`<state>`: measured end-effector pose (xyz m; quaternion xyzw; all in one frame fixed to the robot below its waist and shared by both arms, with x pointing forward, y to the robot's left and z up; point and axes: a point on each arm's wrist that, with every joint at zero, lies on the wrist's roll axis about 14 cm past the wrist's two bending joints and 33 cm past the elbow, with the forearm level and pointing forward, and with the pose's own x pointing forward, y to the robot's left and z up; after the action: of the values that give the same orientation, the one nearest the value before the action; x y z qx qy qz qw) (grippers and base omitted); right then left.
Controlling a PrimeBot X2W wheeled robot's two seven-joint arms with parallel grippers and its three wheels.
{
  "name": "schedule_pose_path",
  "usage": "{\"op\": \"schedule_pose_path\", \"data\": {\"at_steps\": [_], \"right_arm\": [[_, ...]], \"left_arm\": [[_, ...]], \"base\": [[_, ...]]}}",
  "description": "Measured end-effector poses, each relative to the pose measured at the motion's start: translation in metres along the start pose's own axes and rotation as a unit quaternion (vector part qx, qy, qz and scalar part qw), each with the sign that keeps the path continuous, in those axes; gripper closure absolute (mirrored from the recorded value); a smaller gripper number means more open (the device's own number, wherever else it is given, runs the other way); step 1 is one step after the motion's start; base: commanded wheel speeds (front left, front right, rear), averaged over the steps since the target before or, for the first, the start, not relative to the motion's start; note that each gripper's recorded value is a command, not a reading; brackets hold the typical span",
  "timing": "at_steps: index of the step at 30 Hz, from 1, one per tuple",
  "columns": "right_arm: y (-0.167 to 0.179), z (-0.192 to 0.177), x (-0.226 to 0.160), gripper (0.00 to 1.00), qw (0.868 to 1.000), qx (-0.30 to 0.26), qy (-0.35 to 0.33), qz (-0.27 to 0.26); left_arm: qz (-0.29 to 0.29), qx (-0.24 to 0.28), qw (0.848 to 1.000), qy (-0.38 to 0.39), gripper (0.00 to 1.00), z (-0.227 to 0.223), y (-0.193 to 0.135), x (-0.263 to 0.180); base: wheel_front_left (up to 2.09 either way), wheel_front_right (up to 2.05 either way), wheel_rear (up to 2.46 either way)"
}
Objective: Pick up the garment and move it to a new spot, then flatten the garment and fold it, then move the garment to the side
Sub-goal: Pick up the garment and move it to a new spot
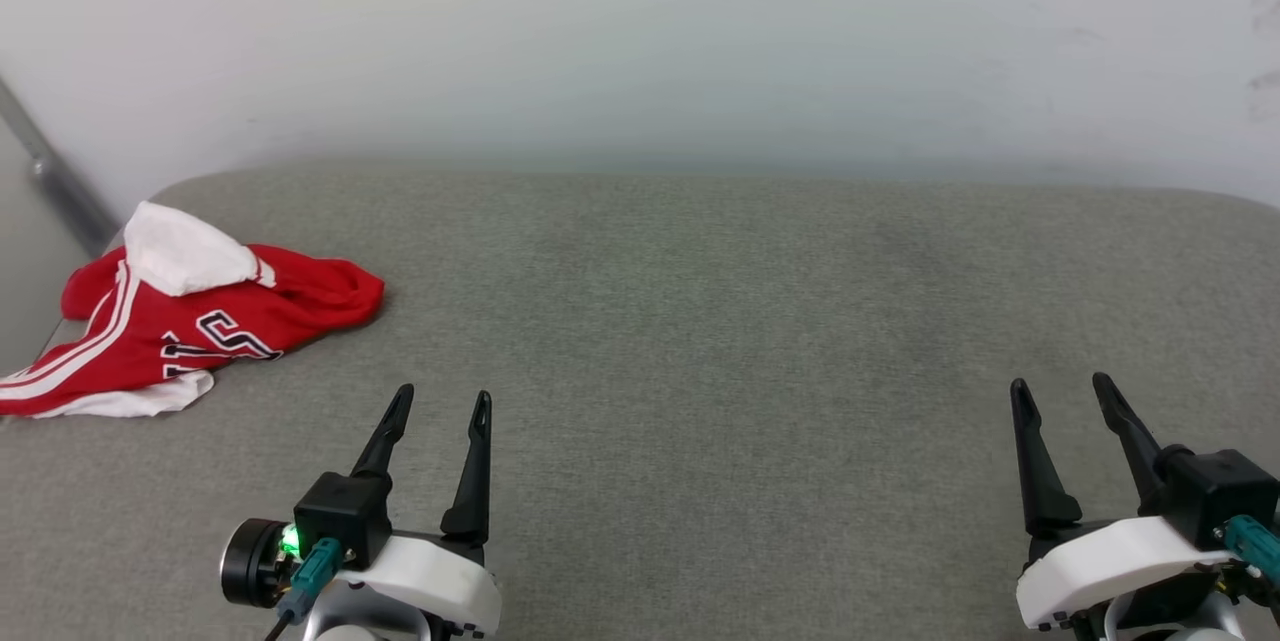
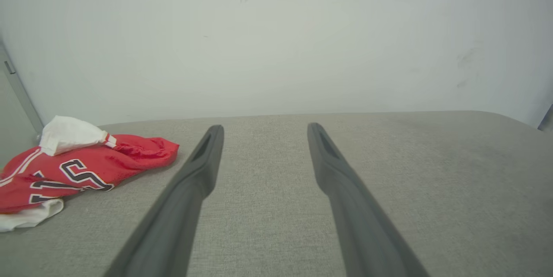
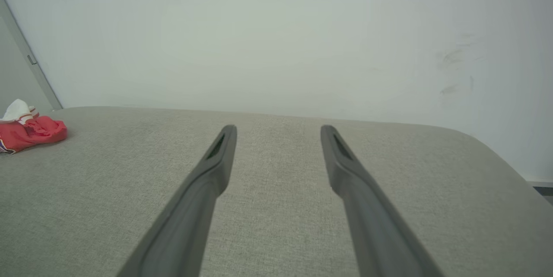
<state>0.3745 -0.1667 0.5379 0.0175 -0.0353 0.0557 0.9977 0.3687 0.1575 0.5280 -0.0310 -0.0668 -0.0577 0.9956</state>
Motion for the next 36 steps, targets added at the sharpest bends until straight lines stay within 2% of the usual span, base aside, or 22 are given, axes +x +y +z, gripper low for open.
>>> {"op": "schedule_pose_path", "data": {"at_steps": [6, 14, 26, 36], "right_arm": [[0.022, -0.001, 0.010, 0.00, 0.999, -0.013, 0.002, 0.034], [0.075, -0.005, 0.030, 0.00, 0.994, -0.004, 0.007, 0.111], [0.165, -0.008, 0.050, 0.00, 0.972, 0.012, 0.006, 0.235], [0.207, -0.010, 0.055, 0.00, 0.956, 0.021, 0.009, 0.291]], "left_arm": [[0.025, 0.006, 1.000, -0.011, 0.00, 0.007, 0.016, -0.006], [0.107, 0.001, 0.994, -0.022, 0.00, 0.016, 0.064, -0.029], [0.253, 0.006, 0.967, -0.031, 0.00, 0.027, 0.138, -0.095], [0.312, 0.012, 0.950, -0.027, 0.00, 0.028, 0.163, -0.130]], "base": [[0.00, 0.00, 0.00], [0.00, 0.00, 0.00], [0.00, 0.00, 0.00], [0.00, 0.00, 0.00]]}}
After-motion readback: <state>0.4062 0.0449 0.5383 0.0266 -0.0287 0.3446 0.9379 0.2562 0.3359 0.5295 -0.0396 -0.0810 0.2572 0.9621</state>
